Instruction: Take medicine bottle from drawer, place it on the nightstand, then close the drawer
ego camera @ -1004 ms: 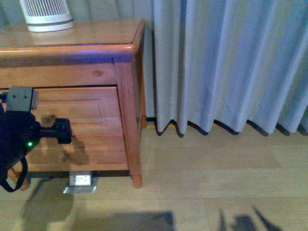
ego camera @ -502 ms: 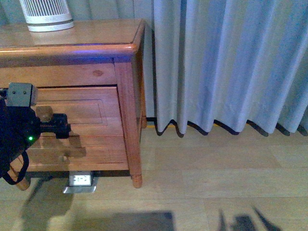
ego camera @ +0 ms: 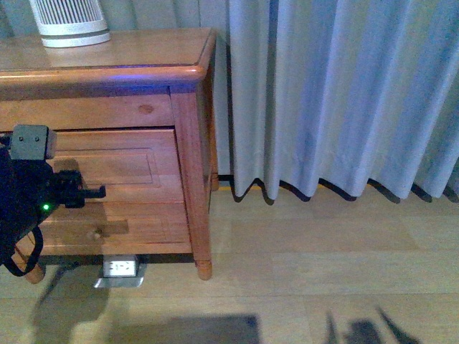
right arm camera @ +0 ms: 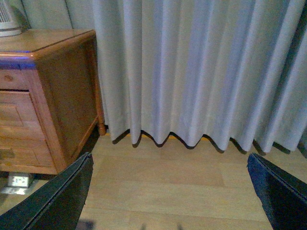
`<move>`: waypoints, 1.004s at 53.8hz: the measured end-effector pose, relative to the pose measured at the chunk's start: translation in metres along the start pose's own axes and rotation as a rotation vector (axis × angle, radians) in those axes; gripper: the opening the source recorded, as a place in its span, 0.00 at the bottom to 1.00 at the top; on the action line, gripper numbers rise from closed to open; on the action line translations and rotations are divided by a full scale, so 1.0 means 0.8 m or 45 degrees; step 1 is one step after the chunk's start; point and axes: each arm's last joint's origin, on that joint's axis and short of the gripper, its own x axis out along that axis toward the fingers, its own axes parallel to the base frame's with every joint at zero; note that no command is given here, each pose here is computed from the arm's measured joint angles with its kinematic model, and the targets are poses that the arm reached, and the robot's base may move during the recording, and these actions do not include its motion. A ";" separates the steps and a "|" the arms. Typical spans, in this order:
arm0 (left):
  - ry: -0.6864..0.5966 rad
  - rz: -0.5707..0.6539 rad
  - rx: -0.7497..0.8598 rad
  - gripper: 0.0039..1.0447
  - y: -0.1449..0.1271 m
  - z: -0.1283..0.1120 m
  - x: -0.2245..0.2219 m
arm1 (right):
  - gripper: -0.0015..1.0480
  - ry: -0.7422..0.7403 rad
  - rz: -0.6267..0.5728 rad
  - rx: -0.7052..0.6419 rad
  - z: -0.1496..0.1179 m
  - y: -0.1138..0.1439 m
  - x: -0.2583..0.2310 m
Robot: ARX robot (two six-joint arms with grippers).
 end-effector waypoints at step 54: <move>0.336 0.042 0.135 0.23 -0.024 -0.020 -0.216 | 0.93 0.000 0.000 0.000 0.000 0.000 0.000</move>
